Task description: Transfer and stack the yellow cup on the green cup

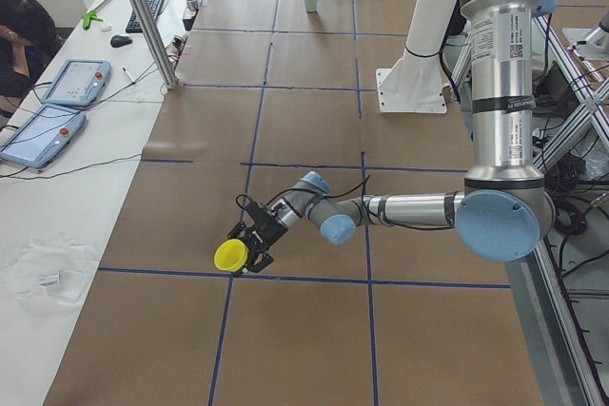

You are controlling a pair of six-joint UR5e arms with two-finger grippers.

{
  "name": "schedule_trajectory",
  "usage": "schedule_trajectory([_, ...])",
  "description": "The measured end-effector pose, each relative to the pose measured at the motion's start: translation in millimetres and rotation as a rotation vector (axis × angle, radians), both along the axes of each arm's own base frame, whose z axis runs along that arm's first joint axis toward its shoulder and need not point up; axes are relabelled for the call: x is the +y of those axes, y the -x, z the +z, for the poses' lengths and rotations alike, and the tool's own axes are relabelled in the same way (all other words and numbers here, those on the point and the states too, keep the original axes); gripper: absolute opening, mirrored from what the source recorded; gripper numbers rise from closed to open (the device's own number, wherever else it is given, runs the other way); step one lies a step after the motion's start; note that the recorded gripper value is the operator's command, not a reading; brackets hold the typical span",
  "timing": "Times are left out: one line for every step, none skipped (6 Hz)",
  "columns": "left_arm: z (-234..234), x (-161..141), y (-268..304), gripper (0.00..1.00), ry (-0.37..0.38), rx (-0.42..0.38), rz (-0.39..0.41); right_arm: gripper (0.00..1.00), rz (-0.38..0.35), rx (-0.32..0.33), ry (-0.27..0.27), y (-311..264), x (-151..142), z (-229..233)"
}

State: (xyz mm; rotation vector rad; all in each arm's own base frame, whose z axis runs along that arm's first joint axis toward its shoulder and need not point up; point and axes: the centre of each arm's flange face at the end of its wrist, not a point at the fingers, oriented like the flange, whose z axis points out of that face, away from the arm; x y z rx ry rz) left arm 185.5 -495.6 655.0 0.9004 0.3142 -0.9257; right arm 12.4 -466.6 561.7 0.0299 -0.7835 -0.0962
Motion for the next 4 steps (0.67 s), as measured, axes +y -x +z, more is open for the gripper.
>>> schedule_trajectory([-61, -32, -28, 0.37, -0.131, -0.002, 0.093, 1.0, -0.001, -0.007, 0.003, 1, 0, 1])
schedule_trajectory([-133, -60, -53, 0.38, -0.245, -0.066, 0.186, 1.0, -0.001, -0.009, 0.004, 1, 0, 1])
schedule_trajectory([-207, -80, -73, 0.39, -0.352, -0.112, 0.242, 1.0, -0.001, -0.01, 0.005, 1, 0, 1])
schedule_trajectory([-283, -91, -102, 0.39, -0.456, -0.093, 0.268, 1.0, -0.002, -0.011, 0.004, 1, -1, 1])
